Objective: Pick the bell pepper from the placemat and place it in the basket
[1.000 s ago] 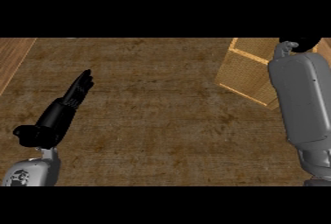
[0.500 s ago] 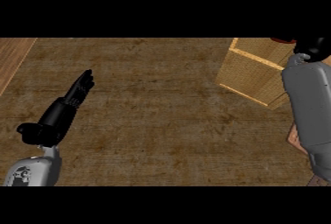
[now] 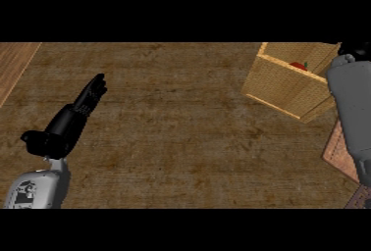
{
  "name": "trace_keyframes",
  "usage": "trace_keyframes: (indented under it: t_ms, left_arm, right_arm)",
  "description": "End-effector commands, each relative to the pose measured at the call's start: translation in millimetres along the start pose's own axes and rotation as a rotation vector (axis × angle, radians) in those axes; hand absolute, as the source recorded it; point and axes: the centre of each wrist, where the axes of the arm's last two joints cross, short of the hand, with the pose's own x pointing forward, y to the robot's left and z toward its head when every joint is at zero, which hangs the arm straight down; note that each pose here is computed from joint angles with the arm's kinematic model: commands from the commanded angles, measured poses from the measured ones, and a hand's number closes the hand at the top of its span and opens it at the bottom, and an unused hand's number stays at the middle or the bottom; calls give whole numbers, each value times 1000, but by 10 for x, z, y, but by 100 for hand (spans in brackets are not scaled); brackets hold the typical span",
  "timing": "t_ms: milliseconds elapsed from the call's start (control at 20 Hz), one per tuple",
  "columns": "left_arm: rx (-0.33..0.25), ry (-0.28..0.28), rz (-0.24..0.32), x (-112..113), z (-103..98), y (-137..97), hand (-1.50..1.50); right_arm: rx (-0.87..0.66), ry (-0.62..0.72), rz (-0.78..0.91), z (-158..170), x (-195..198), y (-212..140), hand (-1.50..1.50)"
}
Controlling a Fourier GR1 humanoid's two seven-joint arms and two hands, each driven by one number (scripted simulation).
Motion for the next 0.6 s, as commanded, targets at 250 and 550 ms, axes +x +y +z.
trace_keyframes:
  t_ms: [250, 550]
  left_arm:
    - [14, 15, -10, 15, 185, 31, 0]
    - [39, 18, -8, -52, 67, -49, 0]
  right_arm:
    - [-59, 18, -208, -274, 31, -257, -150]
    - [-41, 145, -345, -423, 13, -676, -150]
